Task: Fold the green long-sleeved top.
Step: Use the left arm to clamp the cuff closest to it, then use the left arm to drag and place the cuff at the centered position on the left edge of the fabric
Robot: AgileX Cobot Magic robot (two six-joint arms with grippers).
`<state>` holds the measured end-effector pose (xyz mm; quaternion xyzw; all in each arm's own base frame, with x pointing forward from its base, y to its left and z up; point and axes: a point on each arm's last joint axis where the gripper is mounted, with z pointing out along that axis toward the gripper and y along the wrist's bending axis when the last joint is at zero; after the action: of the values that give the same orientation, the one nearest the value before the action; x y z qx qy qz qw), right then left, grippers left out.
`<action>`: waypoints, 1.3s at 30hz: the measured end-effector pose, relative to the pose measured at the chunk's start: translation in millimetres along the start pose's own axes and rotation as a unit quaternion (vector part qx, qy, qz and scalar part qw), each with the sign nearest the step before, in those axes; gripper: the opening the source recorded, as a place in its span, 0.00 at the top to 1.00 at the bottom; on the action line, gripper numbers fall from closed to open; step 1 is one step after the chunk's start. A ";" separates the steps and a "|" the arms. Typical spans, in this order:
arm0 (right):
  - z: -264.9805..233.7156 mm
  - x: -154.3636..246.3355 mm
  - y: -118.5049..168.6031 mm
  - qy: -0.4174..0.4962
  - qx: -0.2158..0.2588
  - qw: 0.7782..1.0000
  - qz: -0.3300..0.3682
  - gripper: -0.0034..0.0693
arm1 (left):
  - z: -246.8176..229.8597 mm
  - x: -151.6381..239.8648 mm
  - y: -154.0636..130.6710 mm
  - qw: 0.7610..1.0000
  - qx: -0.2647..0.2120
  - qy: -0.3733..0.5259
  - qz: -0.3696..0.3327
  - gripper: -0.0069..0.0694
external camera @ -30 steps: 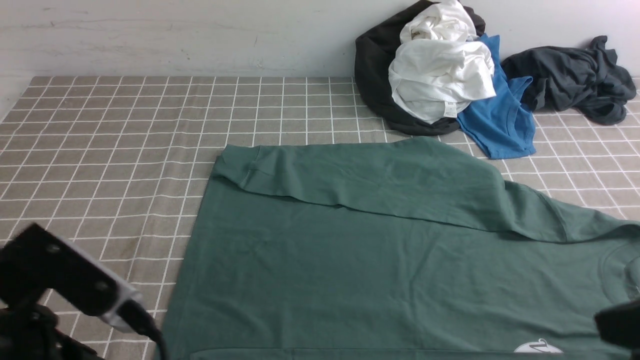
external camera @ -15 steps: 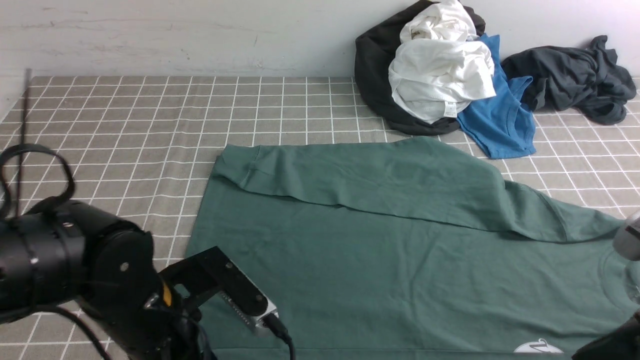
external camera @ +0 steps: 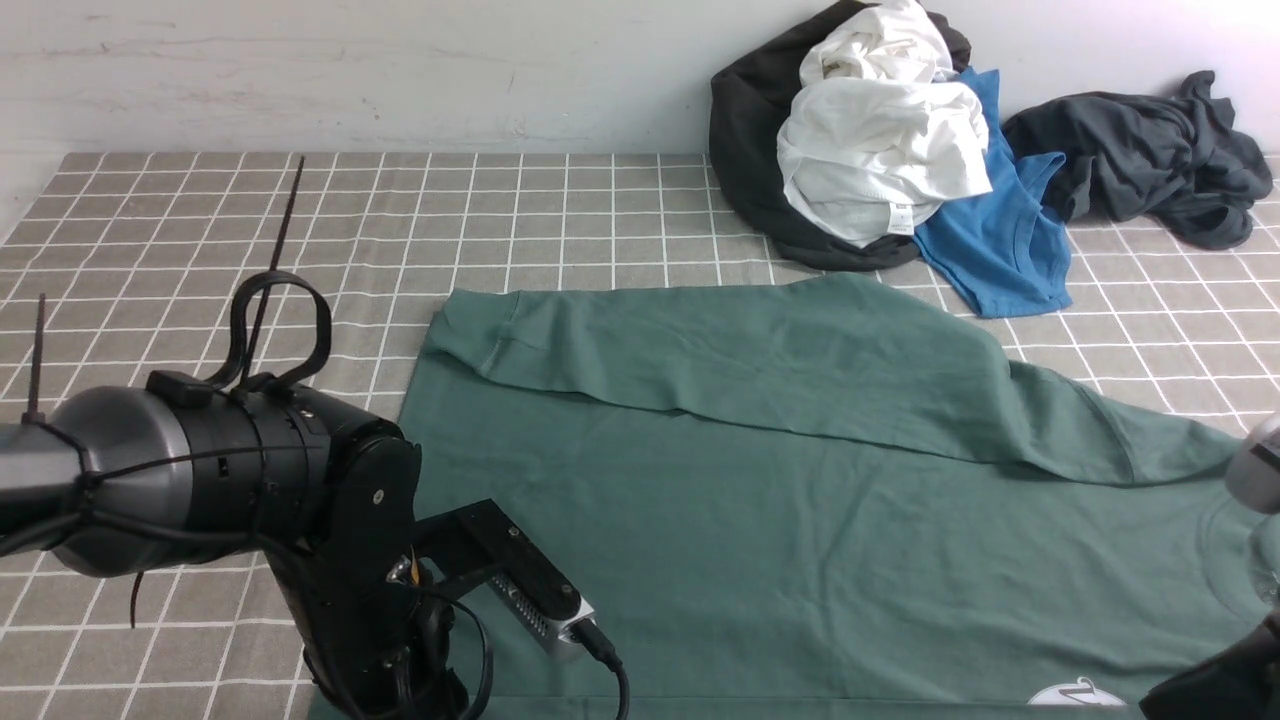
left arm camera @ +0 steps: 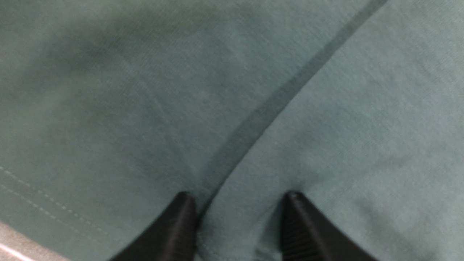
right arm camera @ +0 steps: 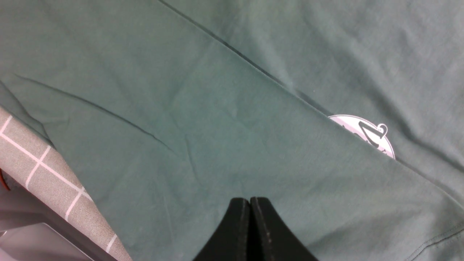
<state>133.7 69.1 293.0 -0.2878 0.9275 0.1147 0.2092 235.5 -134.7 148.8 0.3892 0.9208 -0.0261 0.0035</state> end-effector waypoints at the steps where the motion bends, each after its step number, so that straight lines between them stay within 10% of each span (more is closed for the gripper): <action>1: 0.0 0.0 0.0 0.000 0.000 1.000 0.000 0.97 | 0.0 0.0 0.0 1.000 0.000 0.000 0.000 0.55; 10: 0.0 -0.2 -0.1 -0.001 0.000 1.000 -0.001 0.97 | -15.5 0.5 -1.7 1.000 0.005 0.008 0.002 0.88; 39: -7.1 6.8 -11.3 0.008 0.075 0.997 0.010 0.97 | -97.8 -90.7 60.8 0.992 -0.095 -0.083 0.010 0.88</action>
<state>132.8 54.3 295.1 -0.2631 0.9380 0.0443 0.2213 343.6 -152.5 246.2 0.3929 0.9116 0.0299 0.1169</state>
